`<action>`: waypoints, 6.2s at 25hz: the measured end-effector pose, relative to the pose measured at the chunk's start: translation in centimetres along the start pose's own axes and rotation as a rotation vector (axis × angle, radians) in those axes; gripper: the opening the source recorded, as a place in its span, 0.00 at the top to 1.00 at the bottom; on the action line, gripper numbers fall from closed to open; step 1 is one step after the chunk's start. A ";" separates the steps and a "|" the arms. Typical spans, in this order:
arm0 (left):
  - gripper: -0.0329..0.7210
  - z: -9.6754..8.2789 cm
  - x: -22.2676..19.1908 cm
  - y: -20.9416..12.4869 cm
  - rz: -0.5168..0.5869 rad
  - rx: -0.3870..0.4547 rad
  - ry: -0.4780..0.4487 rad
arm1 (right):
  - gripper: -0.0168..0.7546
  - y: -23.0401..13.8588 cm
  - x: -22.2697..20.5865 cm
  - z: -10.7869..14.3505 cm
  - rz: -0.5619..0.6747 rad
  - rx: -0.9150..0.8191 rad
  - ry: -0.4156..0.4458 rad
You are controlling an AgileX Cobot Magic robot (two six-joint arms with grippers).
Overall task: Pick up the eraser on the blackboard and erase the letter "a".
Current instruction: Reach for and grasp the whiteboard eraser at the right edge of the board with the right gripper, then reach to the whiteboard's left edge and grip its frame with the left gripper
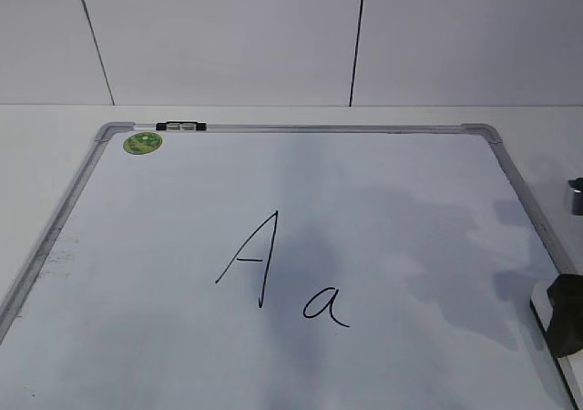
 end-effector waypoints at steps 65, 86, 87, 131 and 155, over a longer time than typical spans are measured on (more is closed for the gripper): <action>0.64 0.0 0.0 0.0 0.000 0.000 0.000 | 0.25 0.7 -2.0 0.0 0.041 -0.031 -0.027; 0.64 0.0 0.0 0.0 0.000 0.000 0.000 | 0.25 2.2 2.8 1.7 0.042 -0.009 0.048; 0.64 0.0 0.0 0.0 0.000 0.000 0.000 | 0.25 2.1 3.4 2.1 0.029 0.009 0.054; 0.64 0.3 -3.3 1.4 0.222 0.020 -0.061 | 0.25 3.8 5.6 10.0 0.017 0.284 0.055; 0.64 3.7 -23.5 14.1 0.547 0.102 -0.150 | 0.25 3.7 5.6 10.1 0.028 0.284 0.056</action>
Point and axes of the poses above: a point on each arm's last joint axis where the gripper is mounted, x pointing back along that axis away from the gripper, z along the wrist's bending axis when the last joint is at zero, y = z × x, the point moved 1 cm from there along -x, pointing out along that axis toward the gripper, and after that the axes turned 12 degrees about -x, right-handed, at the moved point
